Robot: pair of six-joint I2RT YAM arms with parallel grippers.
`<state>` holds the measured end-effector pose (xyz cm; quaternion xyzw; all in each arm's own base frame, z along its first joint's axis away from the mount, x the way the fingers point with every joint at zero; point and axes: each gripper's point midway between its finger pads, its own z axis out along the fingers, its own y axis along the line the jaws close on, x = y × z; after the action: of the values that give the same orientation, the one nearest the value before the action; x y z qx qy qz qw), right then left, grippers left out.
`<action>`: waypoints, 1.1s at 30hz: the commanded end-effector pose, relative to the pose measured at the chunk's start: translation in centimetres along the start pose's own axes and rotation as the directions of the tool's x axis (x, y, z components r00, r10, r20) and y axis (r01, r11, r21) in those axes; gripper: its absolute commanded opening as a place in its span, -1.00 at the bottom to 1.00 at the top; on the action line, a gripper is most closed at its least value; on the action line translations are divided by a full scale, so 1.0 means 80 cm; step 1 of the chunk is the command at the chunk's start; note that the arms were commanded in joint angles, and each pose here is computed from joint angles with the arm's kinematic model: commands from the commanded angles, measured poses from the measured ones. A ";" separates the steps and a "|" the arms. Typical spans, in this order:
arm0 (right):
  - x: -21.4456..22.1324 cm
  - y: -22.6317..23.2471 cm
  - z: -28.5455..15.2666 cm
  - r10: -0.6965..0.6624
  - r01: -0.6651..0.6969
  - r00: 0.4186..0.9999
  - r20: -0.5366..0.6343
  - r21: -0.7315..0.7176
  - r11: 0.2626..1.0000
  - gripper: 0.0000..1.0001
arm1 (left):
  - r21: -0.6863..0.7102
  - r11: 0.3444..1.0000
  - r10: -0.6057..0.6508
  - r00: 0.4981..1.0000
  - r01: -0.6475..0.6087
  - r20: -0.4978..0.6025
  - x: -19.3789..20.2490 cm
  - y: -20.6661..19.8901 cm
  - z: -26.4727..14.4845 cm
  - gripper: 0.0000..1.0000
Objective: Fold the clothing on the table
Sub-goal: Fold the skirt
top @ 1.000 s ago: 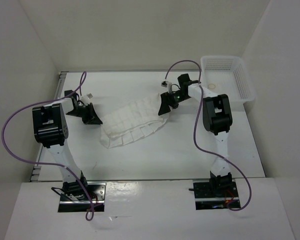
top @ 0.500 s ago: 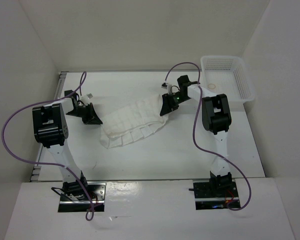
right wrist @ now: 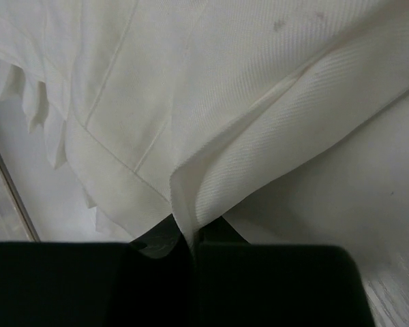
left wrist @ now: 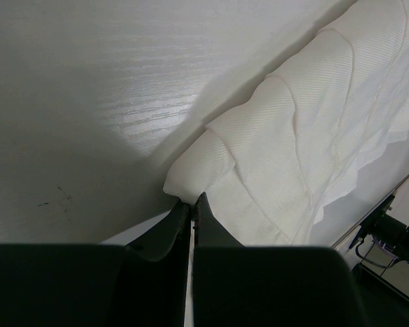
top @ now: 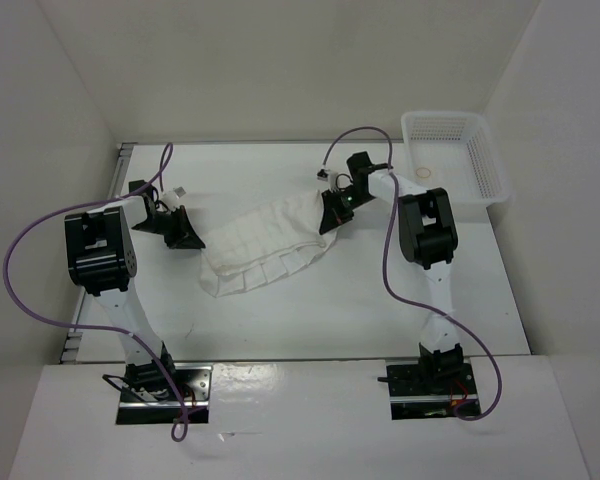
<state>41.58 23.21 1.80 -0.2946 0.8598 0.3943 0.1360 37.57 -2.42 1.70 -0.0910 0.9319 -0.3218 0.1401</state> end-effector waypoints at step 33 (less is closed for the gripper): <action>-0.117 0.322 0.046 -0.625 0.649 0.728 -0.282 0.576 0.497 -1.00 | -0.008 1.000 0.011 1.000 -0.011 0.001 0.005 -0.003 -0.005 -1.00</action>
<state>33.60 42.16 17.78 -0.5340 0.7726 -0.0127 0.3431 37.58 -2.48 1.75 -0.0908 0.9312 -0.3240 0.1403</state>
